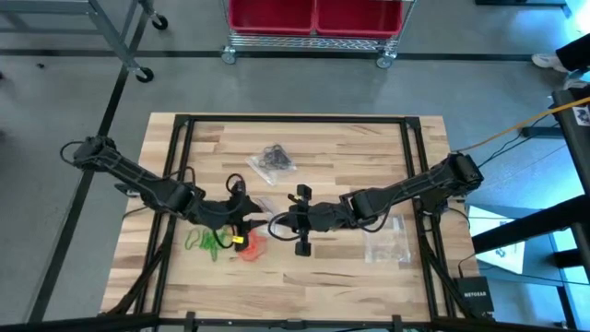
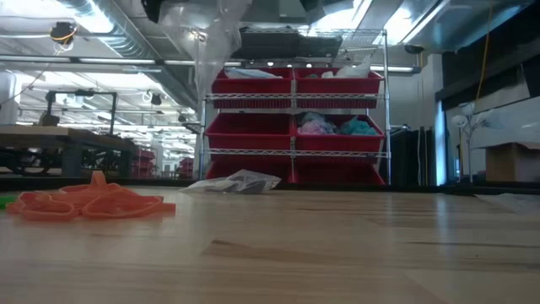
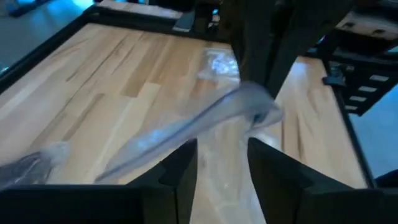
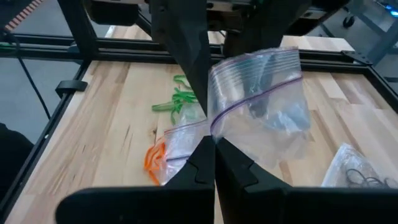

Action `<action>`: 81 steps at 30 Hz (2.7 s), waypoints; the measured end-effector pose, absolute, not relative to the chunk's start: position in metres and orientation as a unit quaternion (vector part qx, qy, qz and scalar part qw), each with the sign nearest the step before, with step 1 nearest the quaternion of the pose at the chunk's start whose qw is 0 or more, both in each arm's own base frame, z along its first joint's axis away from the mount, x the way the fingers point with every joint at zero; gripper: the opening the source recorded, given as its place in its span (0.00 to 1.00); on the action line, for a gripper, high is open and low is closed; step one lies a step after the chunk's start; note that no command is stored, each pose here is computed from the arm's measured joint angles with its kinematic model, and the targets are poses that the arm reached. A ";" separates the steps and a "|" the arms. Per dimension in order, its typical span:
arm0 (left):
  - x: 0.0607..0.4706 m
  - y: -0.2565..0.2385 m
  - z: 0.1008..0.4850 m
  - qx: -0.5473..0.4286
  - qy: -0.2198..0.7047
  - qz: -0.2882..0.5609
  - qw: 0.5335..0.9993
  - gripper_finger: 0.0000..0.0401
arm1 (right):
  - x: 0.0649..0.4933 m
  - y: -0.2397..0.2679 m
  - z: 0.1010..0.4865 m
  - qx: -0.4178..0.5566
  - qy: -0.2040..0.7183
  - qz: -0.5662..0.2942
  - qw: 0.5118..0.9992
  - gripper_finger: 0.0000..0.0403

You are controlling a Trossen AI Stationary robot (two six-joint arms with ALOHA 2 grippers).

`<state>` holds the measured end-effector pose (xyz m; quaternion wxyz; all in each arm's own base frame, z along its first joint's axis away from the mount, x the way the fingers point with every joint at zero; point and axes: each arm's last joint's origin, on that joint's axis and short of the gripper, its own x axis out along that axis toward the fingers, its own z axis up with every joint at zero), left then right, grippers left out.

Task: Sort rubber bands
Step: Open the transparent zip bag

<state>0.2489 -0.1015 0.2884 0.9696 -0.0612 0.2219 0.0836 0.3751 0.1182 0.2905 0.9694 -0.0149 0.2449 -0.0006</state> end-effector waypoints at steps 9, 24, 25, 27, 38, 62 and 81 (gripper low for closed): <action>0.258 -0.100 0.282 -0.045 0.234 0.063 0.969 0.24 | 0.376 0.119 0.292 -0.013 0.238 0.013 0.971 0.00; 0.253 -0.098 0.279 0.024 0.210 0.205 0.956 0.00 | 0.383 0.119 0.285 0.052 0.224 -0.042 0.972 0.00; 0.252 -0.098 0.279 0.023 0.209 0.213 0.954 0.00 | 0.383 0.119 0.284 0.055 0.227 -0.048 0.971 0.00; 0.250 -0.098 0.278 0.025 0.211 0.222 0.952 0.00 | 0.385 0.119 0.280 0.061 0.227 -0.056 0.970 0.00; 0.220 -0.095 0.272 0.025 0.257 0.274 0.927 0.00 | 0.376 0.132 0.273 0.059 0.259 -0.078 0.961 0.00; 0.224 -0.113 0.296 -0.080 0.232 0.071 0.967 0.34 | 0.388 0.119 0.295 0.086 0.197 0.075 0.974 0.00; 0.239 -0.128 0.300 -0.003 0.189 -0.030 0.981 0.00 | 0.384 0.117 0.292 0.072 0.221 0.052 0.971 0.00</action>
